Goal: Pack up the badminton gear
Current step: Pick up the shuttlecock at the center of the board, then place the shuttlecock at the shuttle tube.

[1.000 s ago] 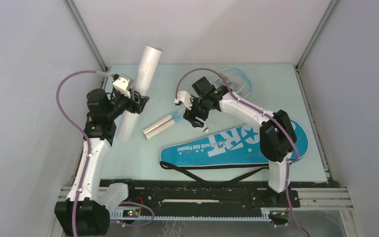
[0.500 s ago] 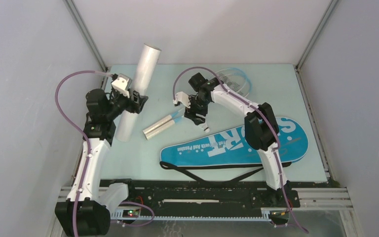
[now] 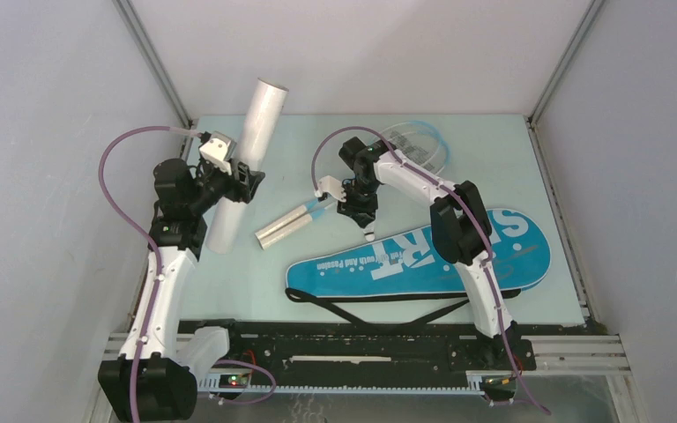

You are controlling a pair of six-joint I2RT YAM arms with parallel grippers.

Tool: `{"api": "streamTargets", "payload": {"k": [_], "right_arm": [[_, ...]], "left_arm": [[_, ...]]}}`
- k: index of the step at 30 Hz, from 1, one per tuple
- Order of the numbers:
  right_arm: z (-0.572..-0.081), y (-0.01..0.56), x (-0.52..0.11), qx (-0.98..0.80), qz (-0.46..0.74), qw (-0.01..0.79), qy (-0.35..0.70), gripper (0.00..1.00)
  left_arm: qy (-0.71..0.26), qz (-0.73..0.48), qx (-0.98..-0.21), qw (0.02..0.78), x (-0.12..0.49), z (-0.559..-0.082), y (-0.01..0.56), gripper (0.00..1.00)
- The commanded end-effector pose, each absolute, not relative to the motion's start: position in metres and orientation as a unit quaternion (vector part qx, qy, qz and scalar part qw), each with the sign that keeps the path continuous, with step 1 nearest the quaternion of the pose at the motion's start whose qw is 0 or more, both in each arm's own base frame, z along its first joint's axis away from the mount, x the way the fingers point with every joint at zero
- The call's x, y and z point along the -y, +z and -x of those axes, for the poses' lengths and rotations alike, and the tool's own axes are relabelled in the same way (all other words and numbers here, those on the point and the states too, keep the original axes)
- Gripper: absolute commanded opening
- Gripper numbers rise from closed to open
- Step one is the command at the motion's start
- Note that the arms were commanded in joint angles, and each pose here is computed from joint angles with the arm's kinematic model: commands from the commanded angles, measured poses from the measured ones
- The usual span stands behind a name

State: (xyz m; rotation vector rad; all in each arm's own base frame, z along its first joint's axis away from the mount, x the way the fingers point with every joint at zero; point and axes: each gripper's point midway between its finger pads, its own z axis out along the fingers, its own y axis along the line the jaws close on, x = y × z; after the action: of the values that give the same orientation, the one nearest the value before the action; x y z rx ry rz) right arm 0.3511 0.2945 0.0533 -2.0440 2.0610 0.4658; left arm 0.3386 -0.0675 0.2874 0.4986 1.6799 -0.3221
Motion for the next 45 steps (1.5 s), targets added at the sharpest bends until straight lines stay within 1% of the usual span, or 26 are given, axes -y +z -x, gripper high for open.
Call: {"api": "streamTargets", "payload": {"k": [1, 3, 8, 9, 16, 21, 26, 32, 38, 45], "right_arm": [[-0.359, 0.077, -0.290, -0.693, 0.694, 0.119, 0.151, 0.42], [-0.359, 0.084, -0.288, -0.695, 0.692, 0.124, 0.150, 0.33], [-0.358, 0.105, -0.280, -0.706, 0.677, 0.138, 0.157, 0.02], [-0.357, 0.111, -0.280, -0.708, 0.673, 0.144, 0.159, 0.00], [-0.359, 0.160, -0.269, -0.746, 0.605, 0.201, 0.192, 0.00], [-0.350, 0.195, -0.261, -0.772, 0.539, 0.252, 0.222, 0.00], [-0.333, 0.217, -0.256, -0.789, 0.487, 0.285, 0.243, 0.00], [-0.319, 0.248, -0.249, -0.789, 0.433, 0.352, 0.258, 0.00], [-0.305, 0.270, -0.238, -0.779, 0.401, 0.407, 0.261, 0.00], [-0.296, 0.294, -0.221, -0.767, 0.370, 0.447, 0.273, 0.00]], "left_arm": [[-0.136, -0.230, -0.708, 0.654, 0.069, -0.336, 0.310, 0.24], [-0.139, -0.232, -0.707, 0.653, 0.070, -0.336, 0.310, 0.24], [-0.152, -0.236, -0.706, 0.650, 0.074, -0.335, 0.310, 0.24], [-0.155, -0.237, -0.706, 0.649, 0.075, -0.336, 0.309, 0.24], [-0.176, -0.256, -0.708, 0.635, 0.084, -0.336, 0.305, 0.24], [-0.194, -0.278, -0.708, 0.620, 0.095, -0.336, 0.297, 0.23], [-0.218, -0.300, -0.705, 0.604, 0.109, -0.336, 0.288, 0.23], [-0.250, -0.339, -0.693, 0.585, 0.136, -0.331, 0.281, 0.23], [-0.268, -0.374, -0.680, 0.571, 0.152, -0.323, 0.277, 0.23], [-0.279, -0.429, -0.664, 0.545, 0.167, -0.308, 0.263, 0.23]]}}
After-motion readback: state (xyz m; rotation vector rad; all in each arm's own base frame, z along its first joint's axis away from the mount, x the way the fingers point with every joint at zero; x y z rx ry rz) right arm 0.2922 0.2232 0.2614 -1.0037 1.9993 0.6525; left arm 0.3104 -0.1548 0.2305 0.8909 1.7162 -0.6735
